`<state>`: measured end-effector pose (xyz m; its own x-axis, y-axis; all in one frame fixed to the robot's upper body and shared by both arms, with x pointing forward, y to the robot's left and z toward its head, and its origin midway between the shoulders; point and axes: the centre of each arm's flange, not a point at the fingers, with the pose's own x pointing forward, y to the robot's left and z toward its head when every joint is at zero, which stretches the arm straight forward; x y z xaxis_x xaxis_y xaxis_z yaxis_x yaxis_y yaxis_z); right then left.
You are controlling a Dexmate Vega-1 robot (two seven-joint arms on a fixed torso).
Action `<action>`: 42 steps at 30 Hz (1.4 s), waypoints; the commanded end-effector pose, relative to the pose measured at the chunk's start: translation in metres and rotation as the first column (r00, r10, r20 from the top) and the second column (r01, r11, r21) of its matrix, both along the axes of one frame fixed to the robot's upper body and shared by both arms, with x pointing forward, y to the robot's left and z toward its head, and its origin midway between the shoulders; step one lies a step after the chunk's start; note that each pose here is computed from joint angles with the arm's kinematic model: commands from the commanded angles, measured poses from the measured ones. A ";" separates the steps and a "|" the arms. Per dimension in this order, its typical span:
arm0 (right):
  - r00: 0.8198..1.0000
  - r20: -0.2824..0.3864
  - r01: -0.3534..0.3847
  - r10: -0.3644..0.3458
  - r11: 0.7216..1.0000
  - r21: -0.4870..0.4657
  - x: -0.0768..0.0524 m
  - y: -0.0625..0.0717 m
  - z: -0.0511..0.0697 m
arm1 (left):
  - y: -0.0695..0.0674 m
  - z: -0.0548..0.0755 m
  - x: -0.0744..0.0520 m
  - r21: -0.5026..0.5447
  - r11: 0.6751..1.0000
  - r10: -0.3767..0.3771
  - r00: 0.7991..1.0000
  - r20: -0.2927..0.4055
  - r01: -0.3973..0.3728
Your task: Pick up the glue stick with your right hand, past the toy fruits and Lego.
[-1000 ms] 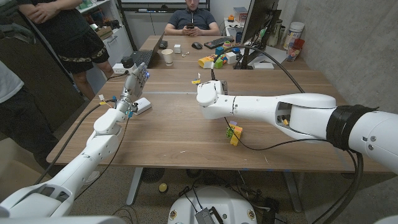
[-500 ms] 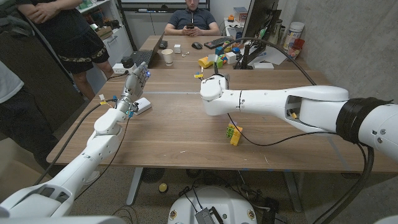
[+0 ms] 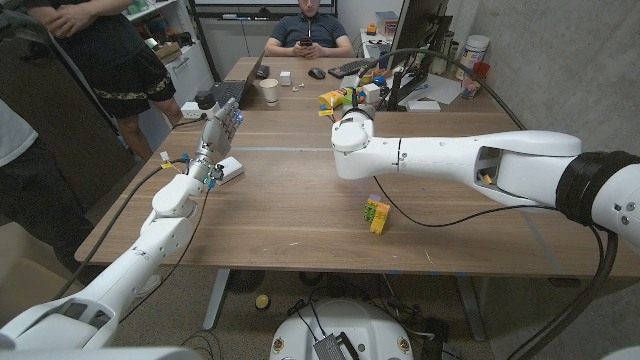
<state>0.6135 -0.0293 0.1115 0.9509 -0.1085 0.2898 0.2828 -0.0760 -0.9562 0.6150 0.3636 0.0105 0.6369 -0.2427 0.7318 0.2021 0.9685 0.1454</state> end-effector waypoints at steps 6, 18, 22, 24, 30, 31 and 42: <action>0.988 0.148 -0.044 0.044 0.999 -0.002 -0.019 -0.019 0.026 | -0.003 0.001 -0.004 0.002 1.000 -0.001 1.000 0.013 0.001; 0.958 0.273 -0.080 0.084 0.996 -0.025 -0.032 -0.030 0.040 | -0.006 0.001 -0.007 0.005 1.000 0.001 1.000 0.019 -0.001; 0.944 0.318 -0.083 0.088 0.996 -0.030 -0.040 -0.032 0.045 | -0.006 0.001 -0.008 0.004 1.000 0.001 1.000 0.022 -0.002; 0.935 0.341 -0.090 0.097 0.995 -0.038 -0.043 -0.033 0.047 | -0.007 0.001 -0.009 0.003 1.000 0.002 1.000 0.023 -0.002; 0.910 0.401 -0.100 0.108 0.994 -0.040 -0.052 -0.036 0.054 | -0.007 0.001 -0.011 0.004 1.000 0.003 1.000 0.027 -0.003; 0.905 0.410 -0.103 0.112 0.994 -0.043 -0.053 -0.036 0.055 | -0.007 0.001 -0.011 0.004 1.000 0.004 1.000 0.028 -0.004; 0.859 0.497 -0.117 0.121 0.992 -0.040 -0.058 -0.038 0.058 | -0.007 0.000 -0.015 0.004 1.000 0.004 0.999 0.035 -0.004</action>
